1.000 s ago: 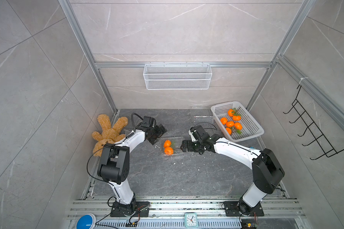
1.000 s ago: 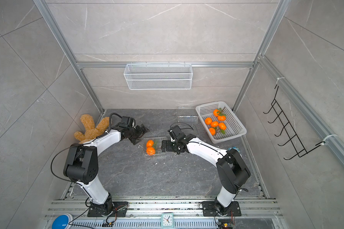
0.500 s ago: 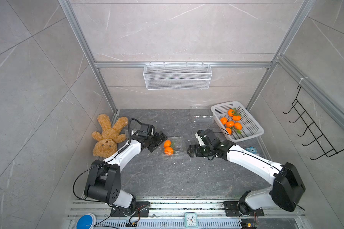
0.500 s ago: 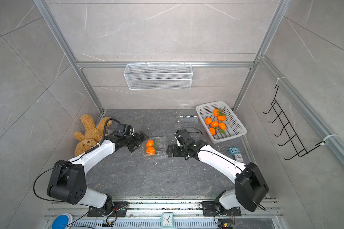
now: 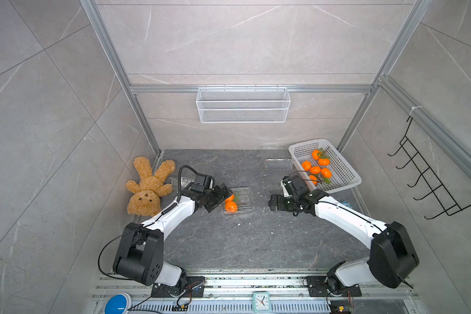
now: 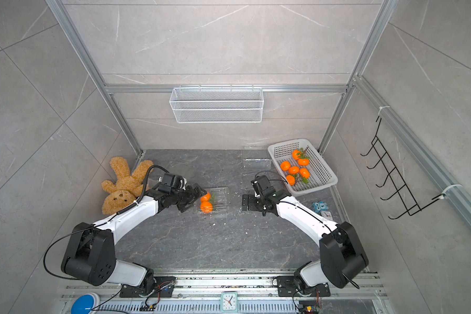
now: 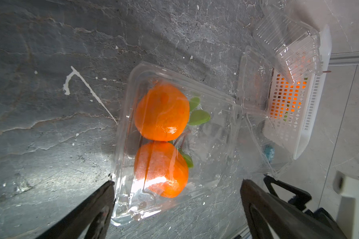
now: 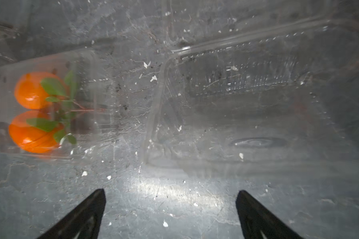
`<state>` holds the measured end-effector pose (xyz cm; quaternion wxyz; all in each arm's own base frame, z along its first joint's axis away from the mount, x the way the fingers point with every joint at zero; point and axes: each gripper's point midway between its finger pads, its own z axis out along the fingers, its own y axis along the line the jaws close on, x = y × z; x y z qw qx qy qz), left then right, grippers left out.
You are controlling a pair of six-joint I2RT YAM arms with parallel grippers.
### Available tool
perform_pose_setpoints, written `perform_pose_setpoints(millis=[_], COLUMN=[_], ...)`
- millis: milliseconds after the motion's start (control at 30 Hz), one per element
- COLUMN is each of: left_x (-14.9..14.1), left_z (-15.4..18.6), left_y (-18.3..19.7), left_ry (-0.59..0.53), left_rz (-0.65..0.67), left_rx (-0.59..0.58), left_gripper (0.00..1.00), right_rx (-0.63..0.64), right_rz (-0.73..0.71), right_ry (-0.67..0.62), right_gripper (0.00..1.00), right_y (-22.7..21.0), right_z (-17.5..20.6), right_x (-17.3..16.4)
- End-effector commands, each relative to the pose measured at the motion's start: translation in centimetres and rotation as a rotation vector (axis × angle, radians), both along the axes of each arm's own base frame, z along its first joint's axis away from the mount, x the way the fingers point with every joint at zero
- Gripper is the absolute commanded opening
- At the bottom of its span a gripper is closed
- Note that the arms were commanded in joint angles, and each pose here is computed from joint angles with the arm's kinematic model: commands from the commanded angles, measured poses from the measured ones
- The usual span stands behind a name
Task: Take oranges out of containers
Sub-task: Move the packing box to the center of the board.
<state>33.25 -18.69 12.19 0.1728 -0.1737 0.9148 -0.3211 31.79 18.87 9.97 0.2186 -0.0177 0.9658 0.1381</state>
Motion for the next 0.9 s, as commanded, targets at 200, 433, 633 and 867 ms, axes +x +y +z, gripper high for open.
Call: perform_pose_setpoints(millis=[200, 433, 633, 867], left_x=[-0.6, -0.4, -0.2, 0.5], left_z=[1.7, 2.8, 2.3, 0.1], left_y=[-0.2, 0.4, 1.5, 3.0], left_ry=[-0.037, -0.014, 0.037, 0.121], left_rz=[-0.044, -0.057, -0.055, -0.015], left_rx=[-0.006, 0.040, 0.077, 0.105], left_gripper=[0.97, 0.97, 0.98, 0.98], right_rx=[0.047, 0.077, 0.302, 0.373], right_rz=[0.018, 0.028, 0.059, 0.114], right_ry=[-0.078, -0.085, -0.087, -0.040], right_gripper=[1.00, 1.00, 1.00, 1.00], right_y=[2.7, 3.3, 5.6, 9.5], right_z=[0.4, 1.4, 4.3, 1.7], right_x=[6.8, 8.3, 5.6, 3.9])
